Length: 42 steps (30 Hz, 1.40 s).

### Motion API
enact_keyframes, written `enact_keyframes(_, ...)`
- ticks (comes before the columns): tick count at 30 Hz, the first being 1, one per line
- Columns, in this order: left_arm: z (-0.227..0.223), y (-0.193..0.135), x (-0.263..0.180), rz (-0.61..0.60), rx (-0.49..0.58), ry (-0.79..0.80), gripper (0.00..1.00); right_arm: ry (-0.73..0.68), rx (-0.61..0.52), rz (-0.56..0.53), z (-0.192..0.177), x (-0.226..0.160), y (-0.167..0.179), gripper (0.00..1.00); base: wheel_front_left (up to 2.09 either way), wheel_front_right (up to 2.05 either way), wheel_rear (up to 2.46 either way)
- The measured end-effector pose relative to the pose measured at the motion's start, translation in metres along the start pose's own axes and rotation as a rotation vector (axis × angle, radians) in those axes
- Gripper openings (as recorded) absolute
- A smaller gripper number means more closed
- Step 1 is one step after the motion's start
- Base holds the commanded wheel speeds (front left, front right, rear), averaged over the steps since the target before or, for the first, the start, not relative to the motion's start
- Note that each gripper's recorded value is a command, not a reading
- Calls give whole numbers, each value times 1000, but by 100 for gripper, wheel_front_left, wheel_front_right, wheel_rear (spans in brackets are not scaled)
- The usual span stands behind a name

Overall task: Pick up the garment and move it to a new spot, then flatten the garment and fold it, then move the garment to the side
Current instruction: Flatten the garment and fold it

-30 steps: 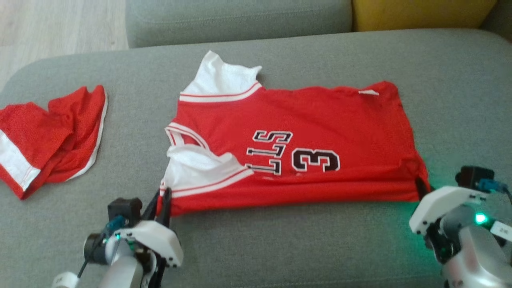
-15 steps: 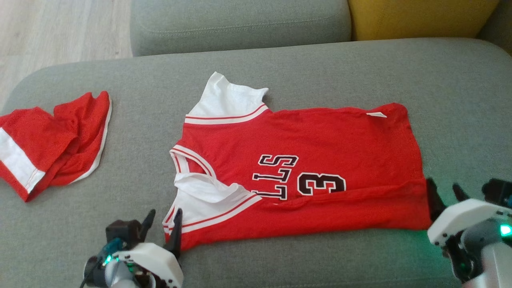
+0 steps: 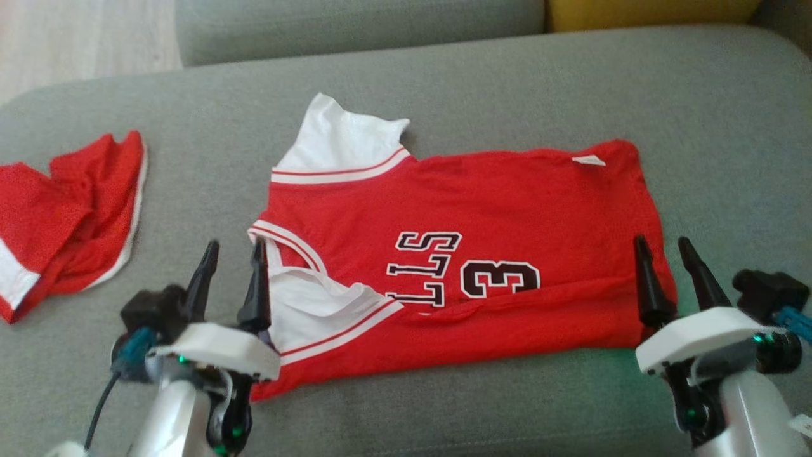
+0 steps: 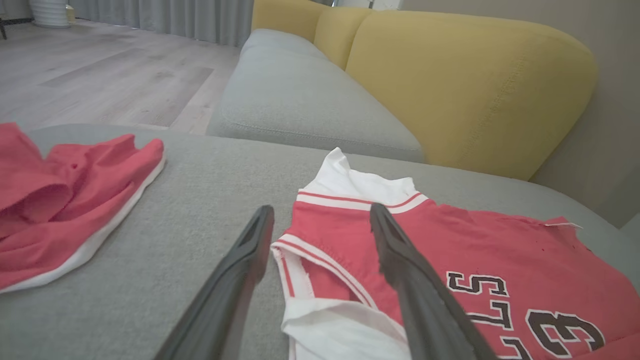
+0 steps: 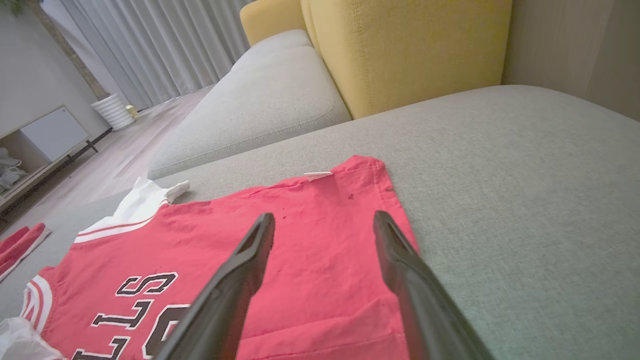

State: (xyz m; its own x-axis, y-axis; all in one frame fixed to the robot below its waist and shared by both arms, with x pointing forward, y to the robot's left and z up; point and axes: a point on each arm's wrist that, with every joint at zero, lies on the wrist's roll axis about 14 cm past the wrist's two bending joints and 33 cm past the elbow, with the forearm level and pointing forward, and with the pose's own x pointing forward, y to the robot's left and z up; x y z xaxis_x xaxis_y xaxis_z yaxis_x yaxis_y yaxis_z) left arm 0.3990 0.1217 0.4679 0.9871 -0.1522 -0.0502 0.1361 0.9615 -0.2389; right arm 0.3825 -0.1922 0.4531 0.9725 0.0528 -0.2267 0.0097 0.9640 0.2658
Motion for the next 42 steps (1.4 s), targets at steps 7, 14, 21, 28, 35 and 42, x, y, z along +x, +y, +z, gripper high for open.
enact_keyframes(7,-9,-15,54,-116,89,63,100,-24,-55,21,11,28,4,100,0,0,0)
enact_keyframes(14,-7,-20,144,-236,268,216,100,-57,-128,33,32,67,3,100,0,0,0)
enact_keyframes(21,-34,-16,201,-285,403,418,100,-58,-171,13,40,91,-10,100,0,0,0)
enact_keyframes(28,-78,-8,223,-322,498,616,100,-42,-208,-4,36,101,-22,100,0,0,0)
enact_keyframes(35,-95,-5,232,-330,519,670,100,-26,-208,-23,28,101,-31,100,0,0,0)
enact_keyframes(42,-101,-16,225,-362,457,705,0,-15,-205,-37,23,103,-37,100,0,0,0)
